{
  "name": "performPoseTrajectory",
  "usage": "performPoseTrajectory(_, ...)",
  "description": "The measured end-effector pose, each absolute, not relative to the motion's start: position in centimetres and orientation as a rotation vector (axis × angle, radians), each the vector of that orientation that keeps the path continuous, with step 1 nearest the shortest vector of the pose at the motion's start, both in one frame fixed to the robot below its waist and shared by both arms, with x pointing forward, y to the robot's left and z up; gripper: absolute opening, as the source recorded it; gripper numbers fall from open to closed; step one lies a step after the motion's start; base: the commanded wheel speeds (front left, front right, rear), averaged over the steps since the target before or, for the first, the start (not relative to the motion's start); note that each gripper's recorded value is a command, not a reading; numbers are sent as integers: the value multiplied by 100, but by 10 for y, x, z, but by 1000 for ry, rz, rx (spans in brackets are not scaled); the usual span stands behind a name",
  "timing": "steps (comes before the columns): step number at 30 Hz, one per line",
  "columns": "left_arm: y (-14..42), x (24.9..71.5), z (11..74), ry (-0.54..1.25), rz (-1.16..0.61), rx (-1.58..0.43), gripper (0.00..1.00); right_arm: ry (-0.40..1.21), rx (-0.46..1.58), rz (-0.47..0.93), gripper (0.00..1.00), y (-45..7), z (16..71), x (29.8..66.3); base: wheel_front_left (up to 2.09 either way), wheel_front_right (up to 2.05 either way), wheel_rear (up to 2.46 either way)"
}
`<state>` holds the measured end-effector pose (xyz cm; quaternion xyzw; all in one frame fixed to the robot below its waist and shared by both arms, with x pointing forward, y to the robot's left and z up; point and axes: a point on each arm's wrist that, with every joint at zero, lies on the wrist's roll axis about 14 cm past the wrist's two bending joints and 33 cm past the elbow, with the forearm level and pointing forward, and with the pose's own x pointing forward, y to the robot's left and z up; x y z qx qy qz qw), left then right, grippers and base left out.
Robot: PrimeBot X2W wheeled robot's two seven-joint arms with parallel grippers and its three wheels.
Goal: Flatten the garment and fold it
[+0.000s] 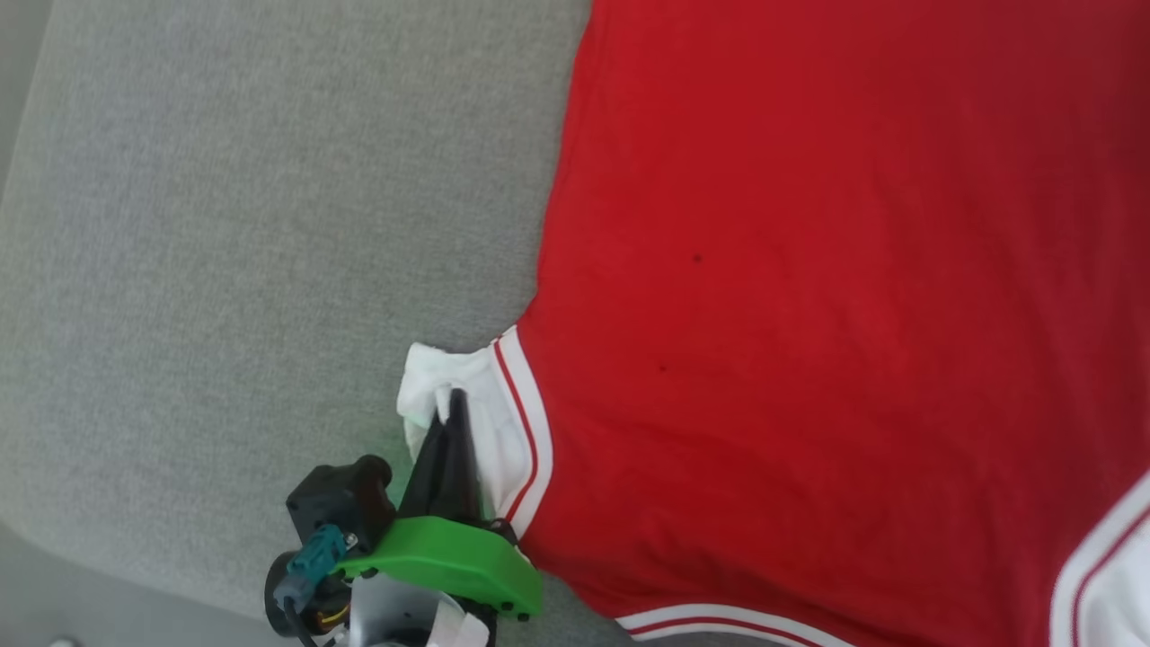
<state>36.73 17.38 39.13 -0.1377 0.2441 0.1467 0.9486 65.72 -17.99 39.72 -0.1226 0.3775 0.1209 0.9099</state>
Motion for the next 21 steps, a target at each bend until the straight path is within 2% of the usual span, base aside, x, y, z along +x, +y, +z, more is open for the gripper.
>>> performPoseTrajectory(4,177,365,382,518,325,-276,0,851,-303,310,100,-161,360,656,0,0,0)
performPoseTrajectory(9,178,365,375,531,338,-267,0,896,-317,336,100,-154,349,662,0,0,0)
performPoseTrajectory(10,178,366,375,528,336,-265,0,916,-302,338,13,-154,350,662,0,0,0)
performPoseTrajectory(11,178,367,376,522,333,-263,0,916,-280,340,0,-152,356,660,0,0,0)
performPoseTrajectory(15,180,368,383,504,326,-264,0,868,-240,327,0,-153,374,661,0,0,0)
performPoseTrajectory(21,187,363,394,496,320,-270,0,697,-190,293,0,-165,438,664,0,0,0)
